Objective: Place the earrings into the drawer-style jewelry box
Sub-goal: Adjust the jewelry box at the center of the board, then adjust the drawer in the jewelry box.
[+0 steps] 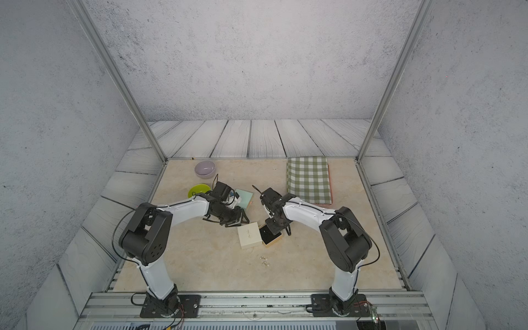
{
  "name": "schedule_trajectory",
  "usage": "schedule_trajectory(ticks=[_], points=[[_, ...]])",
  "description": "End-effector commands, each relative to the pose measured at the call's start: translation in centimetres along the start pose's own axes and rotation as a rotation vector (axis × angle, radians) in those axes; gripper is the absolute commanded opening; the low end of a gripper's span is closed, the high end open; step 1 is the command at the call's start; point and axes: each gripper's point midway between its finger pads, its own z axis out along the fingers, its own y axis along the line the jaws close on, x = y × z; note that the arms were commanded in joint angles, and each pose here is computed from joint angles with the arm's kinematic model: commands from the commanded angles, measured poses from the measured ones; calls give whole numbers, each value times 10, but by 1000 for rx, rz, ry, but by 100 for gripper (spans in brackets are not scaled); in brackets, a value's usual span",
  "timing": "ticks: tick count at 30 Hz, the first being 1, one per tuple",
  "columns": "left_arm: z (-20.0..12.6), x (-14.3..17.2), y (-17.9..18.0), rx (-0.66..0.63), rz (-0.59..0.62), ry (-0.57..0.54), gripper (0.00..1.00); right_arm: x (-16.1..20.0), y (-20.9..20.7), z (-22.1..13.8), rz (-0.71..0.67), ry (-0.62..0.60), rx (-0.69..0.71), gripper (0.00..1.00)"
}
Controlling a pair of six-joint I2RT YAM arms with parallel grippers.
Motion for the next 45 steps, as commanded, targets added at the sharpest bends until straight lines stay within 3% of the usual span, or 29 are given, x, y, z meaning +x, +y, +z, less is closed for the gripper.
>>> schedule_trajectory(ticks=[1, 12, 21, 27, 32, 38, 45], points=[[-14, -4, -5, -1, 32, -20, 53, 6, -10, -8, 37, 4, 45, 0], [-4, 15, 2, 42, -7, 13, 53, 4, -18, -2, 140, 5, 93, 0], [-38, 1, 12, 37, -43, -49, 54, 15, -38, -4, 213, 1, 147, 0], [-51, 11, -2, 97, -63, -57, 59, 1, -50, -7, 323, -57, 147, 0], [-41, 38, -7, 151, -108, -25, 74, -12, -30, 2, 432, -95, 28, 0], [-25, 59, 0, 153, -132, 5, 77, -3, -15, 12, 456, -77, -30, 0], [-9, 61, -8, 166, -130, 30, 77, 7, -7, 14, 442, -47, -73, 0]])
